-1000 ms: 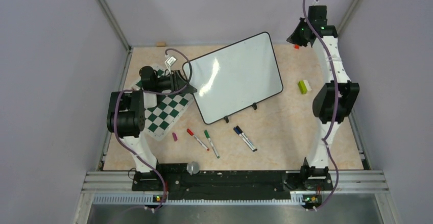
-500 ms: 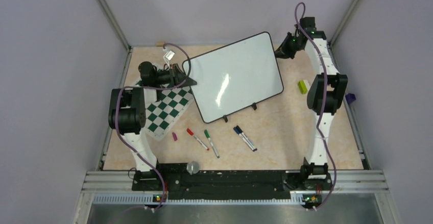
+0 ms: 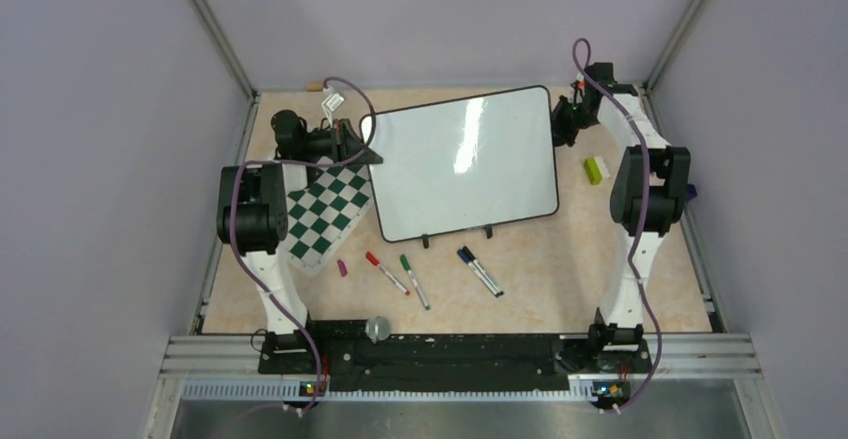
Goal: Write a sentence on the whiteboard
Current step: Move the whiteboard to the center of the board.
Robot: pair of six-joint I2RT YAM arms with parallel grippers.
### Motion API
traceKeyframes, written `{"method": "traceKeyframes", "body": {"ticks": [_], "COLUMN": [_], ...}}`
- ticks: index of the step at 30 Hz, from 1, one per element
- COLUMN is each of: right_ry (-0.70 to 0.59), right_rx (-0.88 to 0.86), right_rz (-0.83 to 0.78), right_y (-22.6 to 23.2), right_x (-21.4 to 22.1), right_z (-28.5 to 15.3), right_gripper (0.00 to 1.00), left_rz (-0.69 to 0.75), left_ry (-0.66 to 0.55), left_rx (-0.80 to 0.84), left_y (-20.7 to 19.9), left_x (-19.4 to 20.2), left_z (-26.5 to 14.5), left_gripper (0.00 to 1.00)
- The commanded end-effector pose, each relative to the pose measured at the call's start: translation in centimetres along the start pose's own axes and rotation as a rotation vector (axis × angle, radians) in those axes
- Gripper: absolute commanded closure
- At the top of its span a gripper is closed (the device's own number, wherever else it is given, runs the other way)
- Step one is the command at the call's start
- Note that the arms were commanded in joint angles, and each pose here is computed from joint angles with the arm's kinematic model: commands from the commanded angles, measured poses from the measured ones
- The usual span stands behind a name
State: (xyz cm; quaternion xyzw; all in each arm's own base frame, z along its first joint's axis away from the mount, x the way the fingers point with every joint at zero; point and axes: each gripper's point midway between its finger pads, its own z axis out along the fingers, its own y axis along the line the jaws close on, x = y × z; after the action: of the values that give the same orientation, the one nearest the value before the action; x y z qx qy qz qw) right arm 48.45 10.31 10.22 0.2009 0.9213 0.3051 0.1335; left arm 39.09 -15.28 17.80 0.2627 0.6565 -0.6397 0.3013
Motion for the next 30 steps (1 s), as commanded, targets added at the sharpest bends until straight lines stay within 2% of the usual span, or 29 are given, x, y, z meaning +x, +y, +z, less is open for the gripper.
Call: {"method": "traceKeyframes", "body": {"ticks": [1, 3, 6, 9, 12, 15, 16, 23, 30], "right_ry": [-0.12, -0.145, -0.197, -0.247, -0.312, -0.379, -0.406, -0.61, -0.764], "right_rx": [-0.081, -0.058, -0.028, -0.022, -0.003, 0.038, 0.049, 0.129, 0.16], "right_rz": [-0.089, -0.075, -0.053, -0.025, -0.002, 0.017, 0.018, 0.002, -0.041], "right_y": [3.7, 2.9, 1.9, 1.3, 0.8, 0.1, 0.1, 0.7, 2.2], "right_x": [-1.0, -1.7, -3.3, -5.3, -7.3, -8.8, -9.2, -10.7, -10.8], "right_z": [-4.8, -5.2, -6.1, -7.1, -8.6, -10.3, -11.1, -16.7, -21.8], "right_gripper": [1.0, 1.0, 1.0, 1.0, 1.0, 1.0, 1.0, 1.0, 1.0], "left_rz": [0.029, 0.009, 0.009, 0.032, 0.046, 0.049, 0.05, 0.06, 0.05], "left_ry": [-0.009, -0.008, -0.004, -0.019, -0.028, -0.034, -0.037, -0.114, -0.159], "left_rx": [-0.003, -0.002, 0.0, -0.012, -0.02, -0.027, -0.03, -0.101, -0.147], "left_y": [-0.8, -0.8, -1.1, -1.3, -1.4, -1.4, -1.5, -2.0, -3.2], "left_x": [-1.7, -1.5, -1.1, -1.3, -1.5, -1.7, -1.7, -1.3, 0.7], "left_z": [0.7, 0.7, 0.6, 0.4, 0.2, -0.1, -0.2, -1.9, -2.0], "left_gripper": [0.92, 0.72, 0.51, 0.43, 0.31, 0.26, 0.21, 0.12, 0.09]}}
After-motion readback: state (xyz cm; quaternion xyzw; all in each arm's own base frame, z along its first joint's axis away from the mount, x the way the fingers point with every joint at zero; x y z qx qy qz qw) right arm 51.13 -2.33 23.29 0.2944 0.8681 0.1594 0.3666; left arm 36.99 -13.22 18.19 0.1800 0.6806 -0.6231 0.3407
